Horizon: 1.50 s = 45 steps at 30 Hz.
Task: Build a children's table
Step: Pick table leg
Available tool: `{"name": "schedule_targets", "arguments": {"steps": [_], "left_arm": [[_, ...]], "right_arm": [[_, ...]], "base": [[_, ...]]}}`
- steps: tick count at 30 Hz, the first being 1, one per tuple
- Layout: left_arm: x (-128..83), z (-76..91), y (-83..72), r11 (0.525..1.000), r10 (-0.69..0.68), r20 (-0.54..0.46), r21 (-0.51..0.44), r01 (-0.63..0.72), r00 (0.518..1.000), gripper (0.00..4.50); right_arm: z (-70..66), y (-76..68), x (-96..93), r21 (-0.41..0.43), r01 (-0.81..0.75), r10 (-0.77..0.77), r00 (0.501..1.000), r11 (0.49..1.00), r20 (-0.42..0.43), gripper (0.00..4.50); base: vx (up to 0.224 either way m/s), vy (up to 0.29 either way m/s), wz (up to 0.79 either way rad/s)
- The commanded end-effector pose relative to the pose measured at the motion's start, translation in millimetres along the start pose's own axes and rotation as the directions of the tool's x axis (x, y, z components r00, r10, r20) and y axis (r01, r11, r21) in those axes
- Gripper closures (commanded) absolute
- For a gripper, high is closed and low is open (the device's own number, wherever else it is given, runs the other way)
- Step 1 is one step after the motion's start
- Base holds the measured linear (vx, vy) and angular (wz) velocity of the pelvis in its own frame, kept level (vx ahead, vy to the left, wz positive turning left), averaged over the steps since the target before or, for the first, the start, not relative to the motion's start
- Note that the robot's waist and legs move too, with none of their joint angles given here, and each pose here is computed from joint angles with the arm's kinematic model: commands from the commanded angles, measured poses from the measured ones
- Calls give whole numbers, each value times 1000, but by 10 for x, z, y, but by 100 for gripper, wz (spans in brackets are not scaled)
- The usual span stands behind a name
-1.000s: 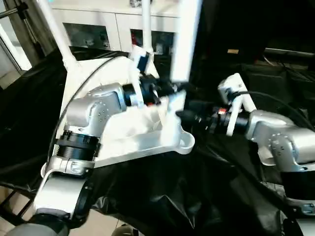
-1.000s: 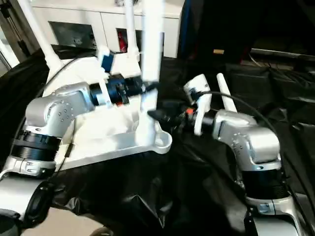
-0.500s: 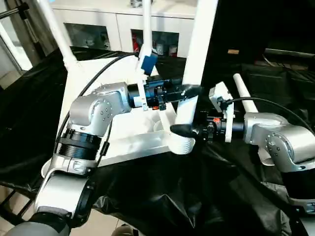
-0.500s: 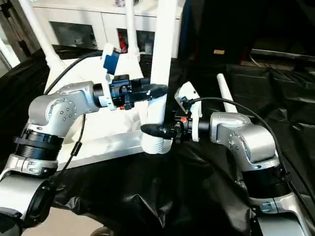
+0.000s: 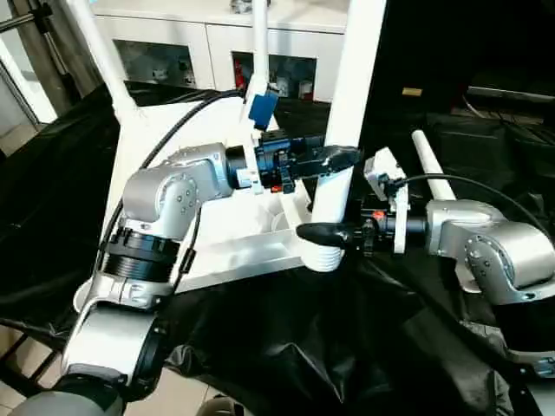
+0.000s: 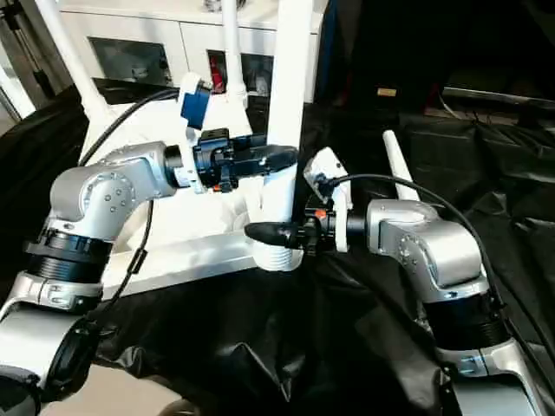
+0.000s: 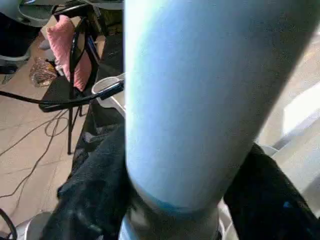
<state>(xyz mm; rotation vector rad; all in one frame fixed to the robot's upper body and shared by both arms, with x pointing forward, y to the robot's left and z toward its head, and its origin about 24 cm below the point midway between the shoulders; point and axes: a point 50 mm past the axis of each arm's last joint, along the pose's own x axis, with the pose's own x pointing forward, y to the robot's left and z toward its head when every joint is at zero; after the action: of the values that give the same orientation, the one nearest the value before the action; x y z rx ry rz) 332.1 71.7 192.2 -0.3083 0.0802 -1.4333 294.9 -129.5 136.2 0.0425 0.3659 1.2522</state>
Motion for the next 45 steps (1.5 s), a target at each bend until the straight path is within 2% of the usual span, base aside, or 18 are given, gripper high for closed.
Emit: {"name": "schedule_targets", "arguments": {"steps": [1, 7, 14, 16, 18, 22, 24, 26, 28, 29, 31, 32, 35, 36, 37, 39, 42, 45], "left_arm": [[24, 73, -62, 999, -38, 18, 21, 38, 999, 264], [27, 25, -77, 999, -46, -1, 17, 46, 999, 264], [17, 15, -59, 999, -32, -4, 20, 32, 999, 264], [12, 24, -14, 998, 25, 7, 51, -25, 1000, 264], [11, 46, 13, 999, 47, 40, 23, -48, 998, 208], [7, 88, -13, 1000, 12, 76, 6, -13, 997, 160], [33, 155, -18, 995, 39, 158, 87, -53, 987, 152], [39, 210, 5, 989, 70, 233, 112, -99, 970, 135], [29, 258, 16, 988, 79, 292, 103, -114, 953, 133], [-23, 356, 72, 985, 141, 401, 35, -169, 905, 133], [-50, 386, 94, 982, 168, 434, 6, -189, 885, 133], [-130, 341, 146, 967, 234, 403, 1, -255, 885, 133], [-240, 123, 186, 936, 295, 237, 123, -329, 926, 133], [-242, 116, 187, 936, 295, 232, 126, -330, 927, 133], [-279, -1, 195, 925, 314, 147, 176, -338, 938, 133], [-297, -43, 195, 924, 318, 121, 185, -336, 940, 133], [-383, -259, 185, 925, 323, -1, 210, -315, 947, 133], [-426, -475, 180, 913, 327, -176, 313, -262, 929, 133]], "right_arm": [[-20, -23, 3, 10, 13, -13, 1000, 1000, -6, 219], [-26, -23, 4, 9, 14, -14, 1000, 1000, -6, 254], [-30, -20, 4, 9, 12, -12, 1000, 1000, -5, 257], [-29, -18, 3, 8, 10, -10, 1000, 1000, -3, 257], [-22, -16, 7, 6, 9, -9, 1000, 1000, 3, 257], [-10, -10, 16, 5, 8, -8, 1000, 1000, 16, 257], [-4, -4, 27, 8, 10, -10, 999, 1000, 48, 257], [5, -7, 34, 12, 16, -17, 997, 1000, 76, 257], [14, -14, 40, 15, 26, -27, 995, 1000, 97, 257], [37, -41, 52, 25, 60, -63, 987, 998, 146, 257], [45, -52, 57, 31, 74, -78, 983, 997, 165, 257], [39, -103, 55, 43, 140, -146, 971, 989, 187, 257], [-13, -204, 41, 33, 283, -285, 943, 958, 173, 257], [-15, -206, 41, 31, 287, -288, 942, 958, 172, 257], [-58, -239, 41, 25, 336, -335, 928, 942, 163, 257], [-75, -263, 36, 33, 362, -363, 918, 931, 163, 257], [-147, -384, -12, 60, 501, -503, 848, 863, 164, 258], [-169, -398, -18, 69, 536, -539, 824, 842, 173, 259]], "base": [[0, 0, 0], [0, 0, 0], [0, 0, 0], [0, 0, 0], [0, 0, 0], [0, 0, 0], [0, 0, 0], [0, 0, 0], [0, 0, 0], [0, 0, 0], [0, 0, 0], [0, 0, 0], [0, 0, 0], [0, 0, 0], [0, 0, 0], [0, 0, 0], [0, 0, 0], [0, 0, 0]]}}
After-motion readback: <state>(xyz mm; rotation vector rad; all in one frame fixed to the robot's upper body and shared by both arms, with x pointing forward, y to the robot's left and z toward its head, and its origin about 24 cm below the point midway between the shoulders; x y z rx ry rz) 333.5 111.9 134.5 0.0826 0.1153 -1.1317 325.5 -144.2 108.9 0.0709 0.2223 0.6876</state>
